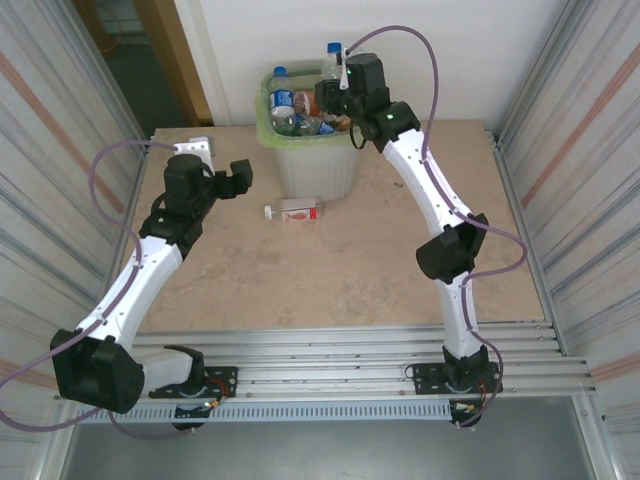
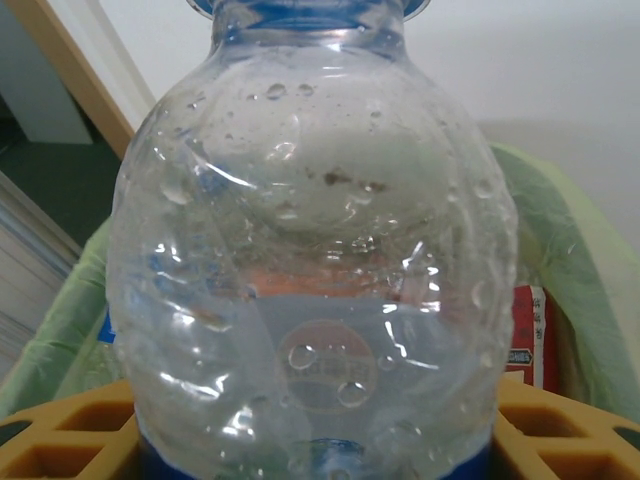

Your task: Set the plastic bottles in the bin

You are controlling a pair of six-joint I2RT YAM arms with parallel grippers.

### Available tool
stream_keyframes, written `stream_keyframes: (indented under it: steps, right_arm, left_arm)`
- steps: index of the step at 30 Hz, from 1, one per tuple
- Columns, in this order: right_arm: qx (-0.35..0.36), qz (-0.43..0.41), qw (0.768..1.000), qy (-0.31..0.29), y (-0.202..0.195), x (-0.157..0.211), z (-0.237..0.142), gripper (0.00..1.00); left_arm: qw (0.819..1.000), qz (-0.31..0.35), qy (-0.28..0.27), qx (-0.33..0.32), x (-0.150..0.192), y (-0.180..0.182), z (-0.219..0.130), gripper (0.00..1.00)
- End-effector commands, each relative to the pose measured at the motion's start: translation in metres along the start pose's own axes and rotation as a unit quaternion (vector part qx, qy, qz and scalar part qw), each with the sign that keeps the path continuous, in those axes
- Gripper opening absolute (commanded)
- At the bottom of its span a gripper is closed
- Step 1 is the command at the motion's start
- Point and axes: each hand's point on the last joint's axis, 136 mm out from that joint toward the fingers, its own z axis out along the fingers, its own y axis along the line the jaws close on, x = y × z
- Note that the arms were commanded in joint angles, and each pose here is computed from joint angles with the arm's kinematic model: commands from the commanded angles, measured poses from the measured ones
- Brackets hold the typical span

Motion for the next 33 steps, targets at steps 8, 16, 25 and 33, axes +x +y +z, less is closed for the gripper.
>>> stream_keyframes:
  steps: [8,16,25,33]
  right_arm:
    - [0.016,-0.027,0.999,0.005,-0.007,0.007,0.012,0.84]
    - [0.017,-0.03,0.999,0.003,-0.006,0.0,0.0,0.79]
    - [0.023,-0.044,0.998,0.035,-0.003,0.019,-0.003,0.58]
    - [0.072,-0.047,0.994,0.072,-0.026,0.047,0.011,0.51]
  left_arm:
    - [1.0,-0.012,-0.008,0.002,-0.008,-0.001,0.001,0.99]
    - [1.0,-0.014,-0.002,0.005,-0.004,-0.001,0.004,0.99]
    - [1.0,-0.014,0.002,0.007,-0.003,-0.002,0.005,0.99]
    - [1.0,-0.012,0.011,0.022,0.0,-0.008,0.008,0.99]
